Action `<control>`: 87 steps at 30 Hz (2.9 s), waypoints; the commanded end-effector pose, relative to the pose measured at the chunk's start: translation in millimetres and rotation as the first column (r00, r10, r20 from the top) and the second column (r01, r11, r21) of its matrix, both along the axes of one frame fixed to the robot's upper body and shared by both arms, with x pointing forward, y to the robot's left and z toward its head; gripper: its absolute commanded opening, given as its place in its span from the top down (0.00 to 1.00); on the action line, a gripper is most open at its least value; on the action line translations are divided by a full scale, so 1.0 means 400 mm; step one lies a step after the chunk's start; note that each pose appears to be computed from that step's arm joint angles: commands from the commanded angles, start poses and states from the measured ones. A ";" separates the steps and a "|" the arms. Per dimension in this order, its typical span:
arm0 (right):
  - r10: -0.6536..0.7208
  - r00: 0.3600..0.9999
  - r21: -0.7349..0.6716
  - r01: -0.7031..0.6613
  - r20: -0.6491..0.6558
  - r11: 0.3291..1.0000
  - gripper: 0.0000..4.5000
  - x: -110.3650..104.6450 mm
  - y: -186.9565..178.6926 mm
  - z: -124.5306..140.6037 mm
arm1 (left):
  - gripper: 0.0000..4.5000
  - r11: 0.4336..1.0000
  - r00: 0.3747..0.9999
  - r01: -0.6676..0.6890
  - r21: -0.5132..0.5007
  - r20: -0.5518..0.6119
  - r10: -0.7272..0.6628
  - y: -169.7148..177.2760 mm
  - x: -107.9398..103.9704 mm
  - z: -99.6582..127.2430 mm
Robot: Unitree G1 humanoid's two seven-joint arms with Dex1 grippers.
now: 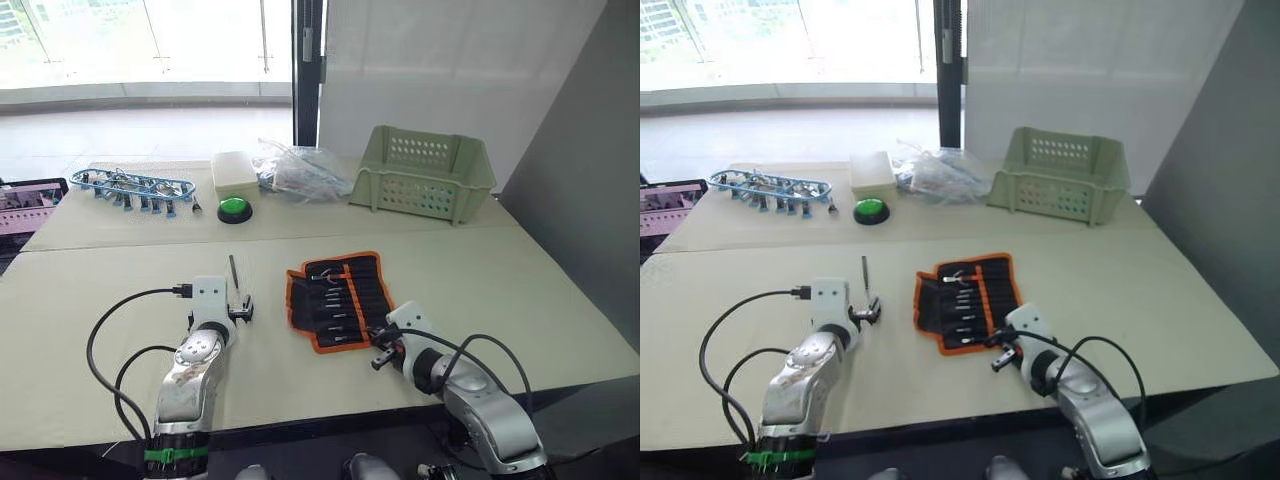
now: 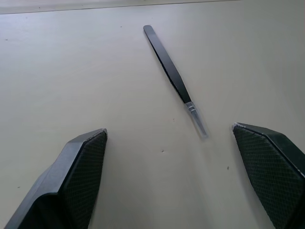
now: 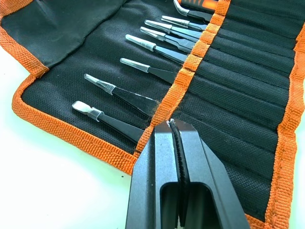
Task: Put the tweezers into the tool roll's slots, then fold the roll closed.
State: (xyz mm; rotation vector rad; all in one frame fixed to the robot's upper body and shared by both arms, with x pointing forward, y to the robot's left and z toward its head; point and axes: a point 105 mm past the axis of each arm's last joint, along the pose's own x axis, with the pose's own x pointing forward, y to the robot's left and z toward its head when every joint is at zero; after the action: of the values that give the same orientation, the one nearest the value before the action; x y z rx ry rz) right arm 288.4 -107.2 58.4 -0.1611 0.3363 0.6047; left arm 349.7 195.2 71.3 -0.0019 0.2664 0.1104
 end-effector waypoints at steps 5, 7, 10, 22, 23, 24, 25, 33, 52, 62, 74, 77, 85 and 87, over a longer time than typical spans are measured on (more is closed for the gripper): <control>-0.016 0.993 -0.035 0.011 -0.121 0.999 1.00 -0.020 -0.012 -0.070 | 0.01 1.000 0.998 0.013 -0.016 -0.069 -0.014 -0.056 0.066 -0.061; -0.016 0.993 -0.035 0.012 -0.119 0.999 1.00 -0.019 -0.011 -0.068 | 0.13 0.999 0.997 0.015 -0.029 -0.080 -0.017 -0.066 0.074 -0.070; -0.019 0.993 -0.034 0.015 -0.116 0.999 1.00 -0.019 -0.012 -0.066 | 0.33 0.999 0.996 0.028 -0.037 -0.086 -0.031 -0.079 0.078 -0.076; -0.020 0.993 -0.033 0.016 -0.118 0.999 1.00 -0.025 -0.011 -0.068 | 1.00 0.999 0.995 0.036 -0.037 -0.088 -0.040 -0.081 0.077 -0.084; -0.019 0.993 -0.032 0.015 -0.118 0.999 1.00 -0.024 -0.010 -0.068 | 1.00 0.999 0.996 0.035 -0.035 -0.086 -0.038 -0.079 0.077 -0.082; -0.018 0.993 -0.032 0.014 -0.117 0.999 1.00 -0.024 -0.009 -0.068 | 1.00 0.999 0.996 0.034 -0.032 -0.083 -0.036 -0.077 0.077 -0.081; -0.018 0.993 -0.032 0.014 -0.117 0.999 1.00 -0.023 -0.009 -0.067 | 1.00 0.999 0.996 0.029 -0.032 -0.081 -0.032 -0.074 0.077 -0.080; -0.014 0.993 -0.030 0.010 -0.116 1.000 1.00 -0.022 -0.006 -0.068 | 1.00 0.999 0.999 0.016 0.040 0.043 -0.017 -0.035 0.093 -0.004; -0.004 0.993 -0.025 0.001 -0.122 1.000 1.00 -0.025 0.004 -0.073 | 1.00 0.939 0.898 0.252 0.234 0.306 -0.317 -0.042 0.051 0.204; -0.006 0.992 -0.018 0.004 -0.127 1.000 1.00 -0.031 0.011 -0.076 | 1.00 0.682 0.612 0.673 0.287 0.301 -0.731 -0.164 -0.030 0.280; -0.036 0.991 -0.009 0.035 -0.129 0.999 1.00 -0.040 0.011 -0.079 | 1.00 0.366 0.346 0.921 0.136 0.148 -0.926 -0.222 -0.117 0.238; -0.040 0.991 -0.011 0.039 -0.129 0.999 1.00 -0.041 0.009 -0.079 | 1.00 0.320 0.322 0.941 0.112 0.003 -0.947 -0.222 -0.119 0.202; -0.047 0.991 -0.008 0.047 -0.128 0.999 1.00 -0.041 0.010 -0.079 | 1.00 0.214 0.249 0.966 0.148 -0.289 -0.924 -0.237 -0.110 0.174; -0.050 0.990 -0.007 0.050 -0.128 0.999 1.00 -0.041 0.009 -0.078 | 1.00 0.187 0.225 0.972 0.143 -0.327 -0.918 -0.244 -0.115 0.170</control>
State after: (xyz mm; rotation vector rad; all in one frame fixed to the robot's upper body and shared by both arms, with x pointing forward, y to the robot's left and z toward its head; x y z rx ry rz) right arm 281.8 -98.7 63.1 -0.1233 0.3074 0.5871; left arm 307.7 103.5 132.3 0.4785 0.3930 -1.1497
